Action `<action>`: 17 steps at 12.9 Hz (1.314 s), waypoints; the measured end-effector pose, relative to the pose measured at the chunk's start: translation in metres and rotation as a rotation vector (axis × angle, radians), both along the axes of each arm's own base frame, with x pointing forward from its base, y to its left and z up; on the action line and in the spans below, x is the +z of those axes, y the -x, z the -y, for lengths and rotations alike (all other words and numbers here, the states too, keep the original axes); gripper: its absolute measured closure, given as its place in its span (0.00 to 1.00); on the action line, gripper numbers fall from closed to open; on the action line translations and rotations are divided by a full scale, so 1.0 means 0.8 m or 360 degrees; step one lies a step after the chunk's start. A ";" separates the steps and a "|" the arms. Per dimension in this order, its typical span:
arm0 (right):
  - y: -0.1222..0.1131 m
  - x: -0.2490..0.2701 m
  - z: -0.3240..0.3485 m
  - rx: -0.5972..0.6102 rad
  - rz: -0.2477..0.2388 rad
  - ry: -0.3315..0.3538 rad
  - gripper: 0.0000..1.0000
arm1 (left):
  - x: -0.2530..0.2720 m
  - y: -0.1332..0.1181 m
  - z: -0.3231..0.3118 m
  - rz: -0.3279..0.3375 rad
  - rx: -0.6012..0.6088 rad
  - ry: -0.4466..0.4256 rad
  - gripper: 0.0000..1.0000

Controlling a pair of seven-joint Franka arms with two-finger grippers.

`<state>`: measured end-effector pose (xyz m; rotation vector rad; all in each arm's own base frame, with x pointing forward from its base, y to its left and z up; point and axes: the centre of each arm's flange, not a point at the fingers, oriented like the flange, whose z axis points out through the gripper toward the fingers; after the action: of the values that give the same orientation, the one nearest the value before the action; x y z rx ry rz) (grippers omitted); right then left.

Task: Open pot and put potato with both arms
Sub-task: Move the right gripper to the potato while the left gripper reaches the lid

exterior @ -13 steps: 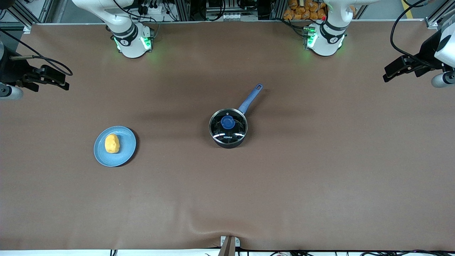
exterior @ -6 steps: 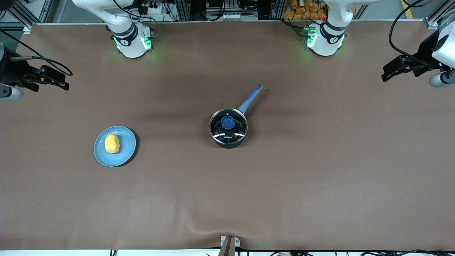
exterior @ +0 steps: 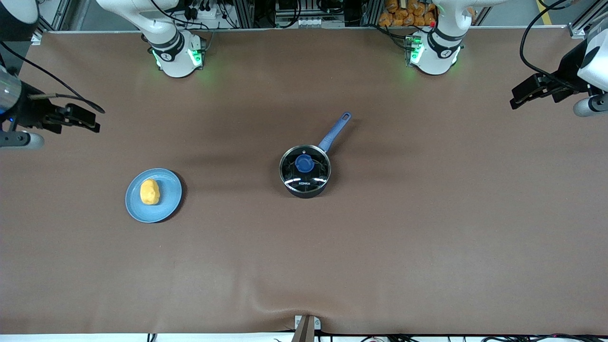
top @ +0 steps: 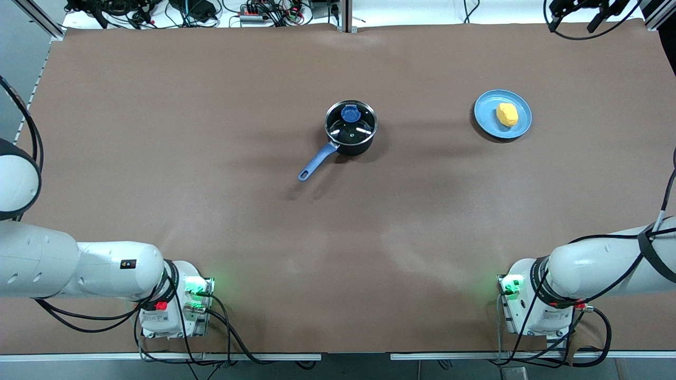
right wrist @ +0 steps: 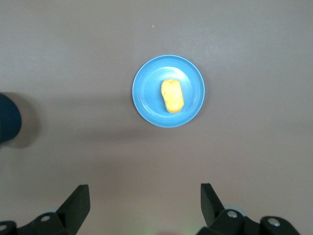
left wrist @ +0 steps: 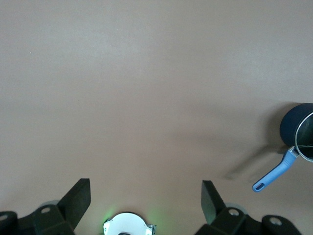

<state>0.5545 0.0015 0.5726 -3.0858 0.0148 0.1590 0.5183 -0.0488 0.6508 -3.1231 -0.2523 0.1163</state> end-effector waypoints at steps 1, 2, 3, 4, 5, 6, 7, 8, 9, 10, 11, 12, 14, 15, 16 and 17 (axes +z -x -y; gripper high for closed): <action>-0.003 -0.020 0.000 -0.0004 0.0010 0.0001 0.00 | 0.000 0.000 0.000 -0.0001 0.0000 0.0000 0.00; -0.006 -0.042 0.001 -0.0008 0.0020 0.0002 0.00 | -0.001 0.000 0.000 -0.0003 0.0000 0.0000 0.00; -0.008 -0.066 0.001 -0.0010 0.0034 0.0003 0.00 | -0.002 -0.001 0.001 -0.0006 -0.0002 0.0000 0.00; -0.010 -0.091 0.002 -0.0006 0.0053 0.0004 0.00 | -0.005 -0.002 0.003 -0.0013 -0.0008 0.0000 0.00; -0.011 -0.115 0.002 0.0006 0.0072 0.0005 0.00 | -0.010 -0.005 0.007 -0.0025 -0.0017 0.0000 0.00; -0.011 -0.139 0.003 0.0029 0.0097 0.0006 0.00 | -0.017 -0.008 0.014 -0.0042 -0.0034 -0.0001 0.00; -0.009 -0.166 0.004 0.0056 0.0126 0.0008 0.00 | -0.025 -0.012 0.024 -0.0062 -0.0057 -0.0001 0.00; -0.007 -0.194 0.006 0.0074 0.0152 0.0011 0.00 | -0.034 -0.016 0.033 -0.0084 -0.0080 -0.0001 0.00; -0.004 -0.223 0.008 0.0091 0.0170 0.0016 0.00 | -0.042 -0.019 0.040 -0.0103 -0.0095 -0.0001 0.00; -0.002 -0.250 0.010 0.0111 0.0182 0.0020 0.00 | -0.049 -0.022 0.043 -0.0118 -0.0103 -0.0001 0.00; -0.002 -0.274 0.014 0.0133 0.0192 0.0025 0.00 | -0.054 -0.025 0.048 -0.0132 -0.0114 -0.0001 0.00; -0.005 -0.294 0.022 0.0153 0.0201 0.0030 0.00 | -0.060 -0.026 0.059 -0.0143 -0.0141 0.0000 0.00; -0.012 -0.329 0.046 0.0198 0.0229 0.0044 0.00 | -0.072 -0.029 0.106 -0.0156 -0.0187 0.0000 0.00; -0.014 -0.345 0.058 0.0209 0.0239 0.0051 0.00 | -0.077 -0.029 0.138 -0.0163 -0.0186 -0.0003 0.00; -0.016 -0.359 0.066 0.0210 0.0244 0.0057 0.00 | -0.085 -0.029 0.173 -0.0164 -0.0178 -0.0006 0.00; -0.017 -0.373 0.071 0.0209 0.0241 0.0060 0.00 | -0.094 -0.029 0.208 -0.0153 -0.0175 -0.0003 0.00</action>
<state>0.5680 -0.0551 0.2744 -3.1272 -0.1934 -0.0706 0.5411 -0.2148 0.5757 -3.1094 -0.0791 0.2640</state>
